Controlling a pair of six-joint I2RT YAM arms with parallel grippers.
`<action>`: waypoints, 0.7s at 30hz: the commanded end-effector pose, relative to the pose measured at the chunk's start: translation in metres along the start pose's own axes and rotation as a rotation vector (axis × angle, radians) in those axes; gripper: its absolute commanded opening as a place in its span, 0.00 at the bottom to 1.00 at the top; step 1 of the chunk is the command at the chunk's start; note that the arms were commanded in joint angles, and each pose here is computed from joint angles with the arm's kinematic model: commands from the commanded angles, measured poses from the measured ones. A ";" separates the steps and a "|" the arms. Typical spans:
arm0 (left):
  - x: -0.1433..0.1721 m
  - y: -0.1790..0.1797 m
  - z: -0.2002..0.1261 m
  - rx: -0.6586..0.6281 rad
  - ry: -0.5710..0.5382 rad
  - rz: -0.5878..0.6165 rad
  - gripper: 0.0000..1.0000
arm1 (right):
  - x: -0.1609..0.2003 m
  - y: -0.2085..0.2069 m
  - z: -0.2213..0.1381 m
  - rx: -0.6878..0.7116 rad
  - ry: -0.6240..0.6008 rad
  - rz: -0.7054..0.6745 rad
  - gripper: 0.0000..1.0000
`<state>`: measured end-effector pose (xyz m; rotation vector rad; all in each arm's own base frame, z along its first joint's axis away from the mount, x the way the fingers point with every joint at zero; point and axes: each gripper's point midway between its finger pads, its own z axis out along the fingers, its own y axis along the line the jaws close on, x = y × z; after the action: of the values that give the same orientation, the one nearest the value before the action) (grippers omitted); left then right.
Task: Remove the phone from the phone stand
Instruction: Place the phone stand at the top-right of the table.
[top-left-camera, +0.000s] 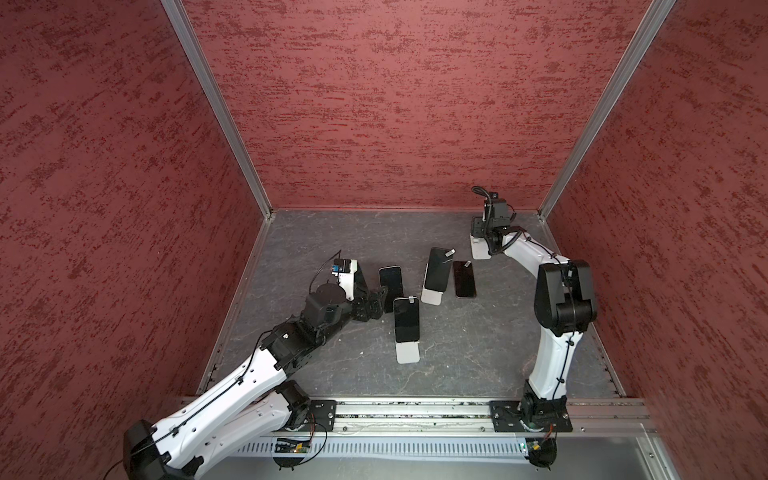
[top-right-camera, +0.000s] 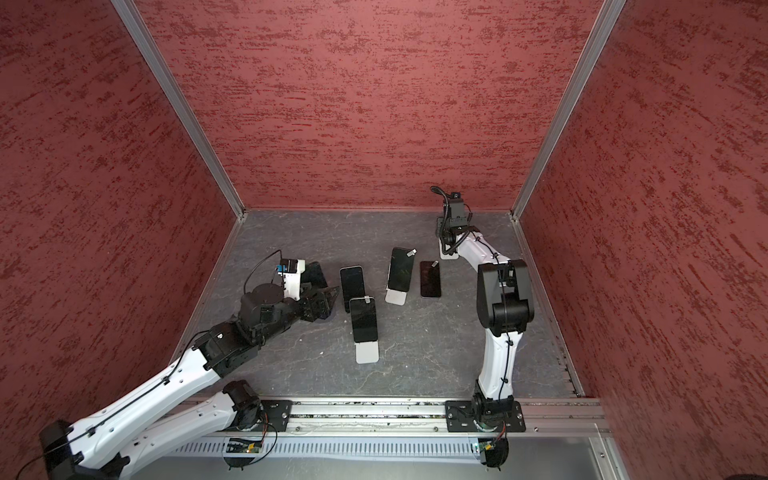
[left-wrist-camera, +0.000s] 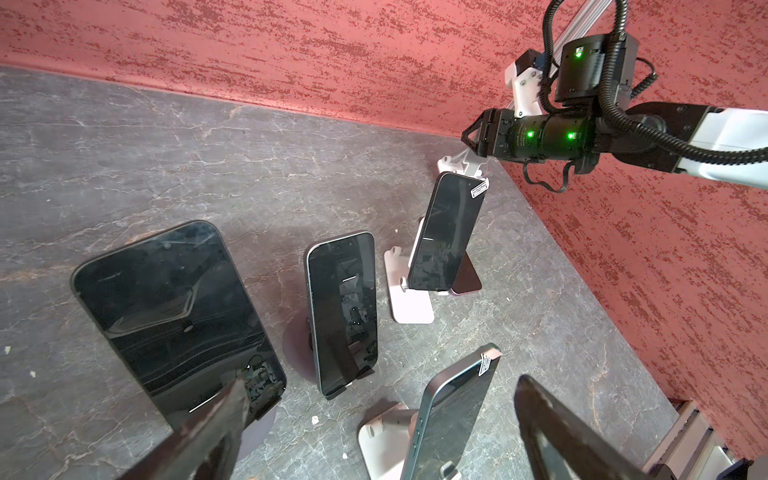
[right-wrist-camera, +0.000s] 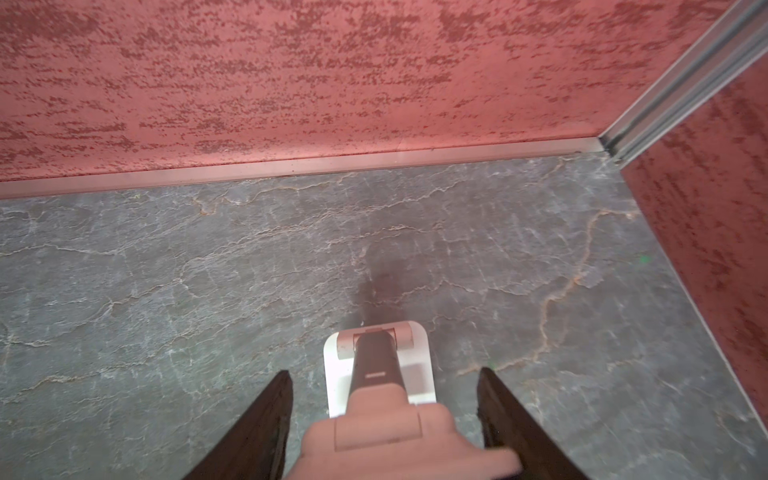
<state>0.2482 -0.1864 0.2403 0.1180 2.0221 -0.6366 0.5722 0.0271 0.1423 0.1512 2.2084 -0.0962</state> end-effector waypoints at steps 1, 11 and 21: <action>-0.010 0.002 -0.006 -0.022 -0.025 -0.021 0.99 | -0.030 0.006 0.004 -0.046 -0.072 0.029 0.57; -0.002 -0.003 0.002 -0.028 -0.005 -0.010 0.99 | -0.013 0.012 0.036 -0.080 0.000 0.049 0.59; 0.001 -0.009 0.011 -0.021 0.015 0.000 1.00 | -0.004 0.015 0.054 -0.074 0.027 0.065 0.63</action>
<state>0.2486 -0.1968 0.2192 0.1356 2.0922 -0.5875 0.6153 0.0334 0.1197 0.1603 2.2157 -0.0121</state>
